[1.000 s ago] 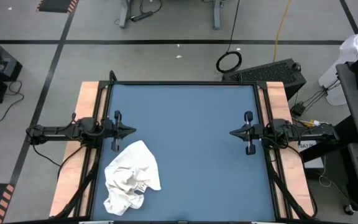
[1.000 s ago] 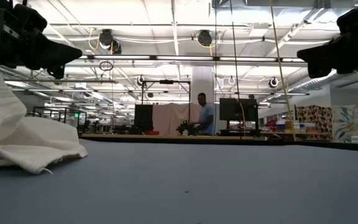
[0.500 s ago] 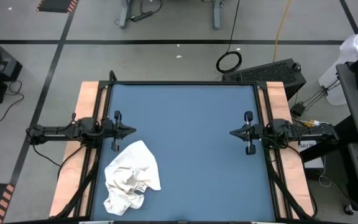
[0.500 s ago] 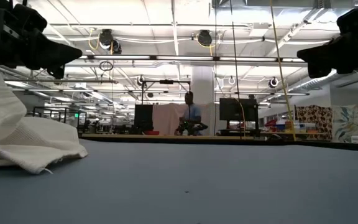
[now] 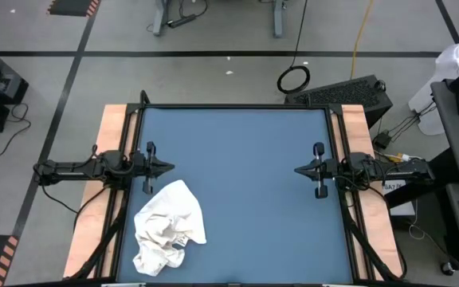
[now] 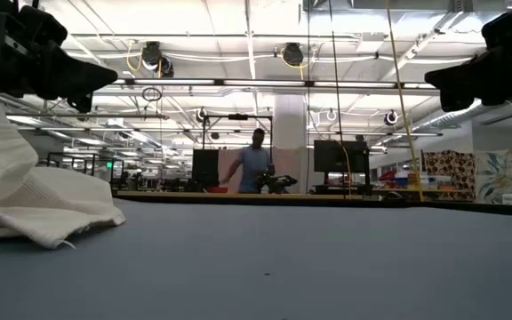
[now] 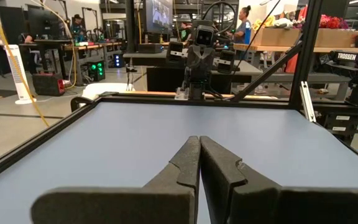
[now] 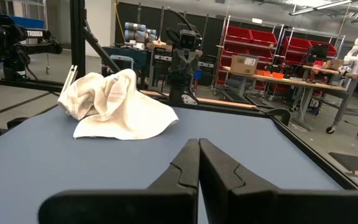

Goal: Roll towel

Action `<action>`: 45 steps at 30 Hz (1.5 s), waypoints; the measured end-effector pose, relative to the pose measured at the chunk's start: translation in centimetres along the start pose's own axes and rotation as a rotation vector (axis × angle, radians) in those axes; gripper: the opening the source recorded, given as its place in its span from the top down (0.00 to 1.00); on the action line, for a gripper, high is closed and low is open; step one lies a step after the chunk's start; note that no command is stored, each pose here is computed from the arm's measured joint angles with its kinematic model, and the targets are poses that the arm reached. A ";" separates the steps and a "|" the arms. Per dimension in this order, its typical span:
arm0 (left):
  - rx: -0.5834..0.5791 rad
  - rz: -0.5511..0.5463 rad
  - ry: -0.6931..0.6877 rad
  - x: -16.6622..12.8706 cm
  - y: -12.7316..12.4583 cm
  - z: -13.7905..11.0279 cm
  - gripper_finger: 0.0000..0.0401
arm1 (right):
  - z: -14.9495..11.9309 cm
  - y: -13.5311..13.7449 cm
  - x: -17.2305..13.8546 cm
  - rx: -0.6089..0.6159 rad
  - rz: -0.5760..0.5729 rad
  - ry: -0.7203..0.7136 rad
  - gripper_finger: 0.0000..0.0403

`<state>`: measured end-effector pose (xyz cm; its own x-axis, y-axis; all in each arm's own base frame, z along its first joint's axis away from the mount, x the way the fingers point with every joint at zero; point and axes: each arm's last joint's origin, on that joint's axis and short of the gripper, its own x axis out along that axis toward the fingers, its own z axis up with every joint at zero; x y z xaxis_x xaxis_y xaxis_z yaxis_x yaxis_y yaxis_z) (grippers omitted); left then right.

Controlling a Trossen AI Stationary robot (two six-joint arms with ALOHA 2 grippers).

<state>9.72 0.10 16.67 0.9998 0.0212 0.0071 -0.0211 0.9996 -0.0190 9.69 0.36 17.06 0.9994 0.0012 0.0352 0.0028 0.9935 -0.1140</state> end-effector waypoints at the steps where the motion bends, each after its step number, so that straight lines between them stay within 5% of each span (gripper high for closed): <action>1: 0.000 0.000 0.000 0.0 0.0 0.0 0.95 | 0.0 0.0 0.0 0.000 0.000 0.000 1.00; 33: 0.000 -0.001 0.000 0.0 0.0 0.0 0.95 | 0.1 0.0 0.0 0.054 -0.010 -0.013 1.00; 45: 0.000 0.000 0.000 0.0 0.0 0.0 0.95 | 4.3 -0.6 -0.3 0.128 -0.032 -0.055 1.00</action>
<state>9.73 0.10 16.67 0.9998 0.0209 0.0072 -0.0207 0.9996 -0.0190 9.21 0.25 21.40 0.9954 -0.0281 0.0917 0.0268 0.9995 0.0154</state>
